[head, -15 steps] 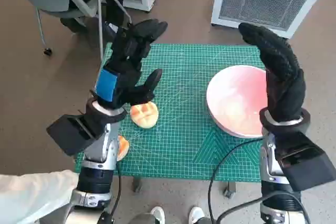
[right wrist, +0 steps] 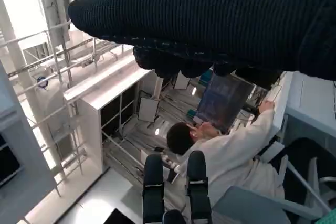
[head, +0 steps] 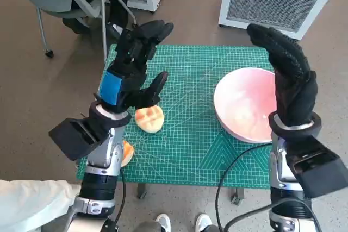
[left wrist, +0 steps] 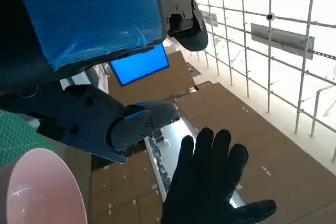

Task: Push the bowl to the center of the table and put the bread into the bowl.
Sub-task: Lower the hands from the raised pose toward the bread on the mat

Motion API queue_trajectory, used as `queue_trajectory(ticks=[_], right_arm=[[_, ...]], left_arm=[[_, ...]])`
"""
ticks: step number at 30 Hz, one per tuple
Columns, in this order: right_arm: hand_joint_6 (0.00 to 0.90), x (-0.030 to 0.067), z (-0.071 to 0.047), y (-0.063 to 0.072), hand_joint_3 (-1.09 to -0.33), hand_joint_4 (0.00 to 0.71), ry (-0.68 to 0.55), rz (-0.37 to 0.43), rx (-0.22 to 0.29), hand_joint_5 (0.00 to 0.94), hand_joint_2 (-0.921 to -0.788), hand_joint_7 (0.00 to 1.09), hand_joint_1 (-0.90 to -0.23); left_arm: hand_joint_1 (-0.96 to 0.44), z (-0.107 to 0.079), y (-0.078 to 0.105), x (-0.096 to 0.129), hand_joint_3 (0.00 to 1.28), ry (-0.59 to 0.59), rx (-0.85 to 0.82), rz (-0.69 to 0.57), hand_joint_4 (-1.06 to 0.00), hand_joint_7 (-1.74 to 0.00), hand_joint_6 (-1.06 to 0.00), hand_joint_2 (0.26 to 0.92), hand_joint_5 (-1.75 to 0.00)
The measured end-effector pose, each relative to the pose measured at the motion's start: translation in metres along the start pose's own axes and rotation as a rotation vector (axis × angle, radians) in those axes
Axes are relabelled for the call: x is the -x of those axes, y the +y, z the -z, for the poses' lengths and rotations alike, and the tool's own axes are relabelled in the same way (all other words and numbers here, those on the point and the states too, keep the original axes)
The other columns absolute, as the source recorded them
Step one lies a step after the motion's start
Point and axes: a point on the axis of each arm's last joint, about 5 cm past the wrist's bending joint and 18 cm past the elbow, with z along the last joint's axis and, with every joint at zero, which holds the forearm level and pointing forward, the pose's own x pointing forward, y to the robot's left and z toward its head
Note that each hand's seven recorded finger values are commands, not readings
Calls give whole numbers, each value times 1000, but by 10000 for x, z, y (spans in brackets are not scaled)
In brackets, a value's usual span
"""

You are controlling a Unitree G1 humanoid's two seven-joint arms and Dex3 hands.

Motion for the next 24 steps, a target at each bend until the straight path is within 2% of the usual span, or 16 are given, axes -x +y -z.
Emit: queue_trajectory(ticks=[9, 14, 18, 24], right_arm=[[-1, 10, 12, -15, -742, 301, 11, 0, 4, 2, -921, 732, -543], [0, 51, 25, -95, -741, 297, 27, 11, 29, 2, -921, 732, -551], [37, 154, 79, -293, -727, 304, 60, 47, 71, 3, -921, 675, -557], [53, 375, 177, -612, -724, 301, 137, 162, 155, 1, -921, 628, -547]], left_arm=[[-296, 1, 1, 0, 721, 1, 0, -1, 1, -835, 1, 758, -609], [-294, 2, 0, 0, 721, 1, 1, -1, 1, -836, 1, 758, -613], [-291, 0, 4, 1, 723, 1, 0, -2, 1, -840, 1, 756, -617], [-291, -8, 37, 12, 726, 1, -4, -14, 1, -842, 1, 754, -618]])
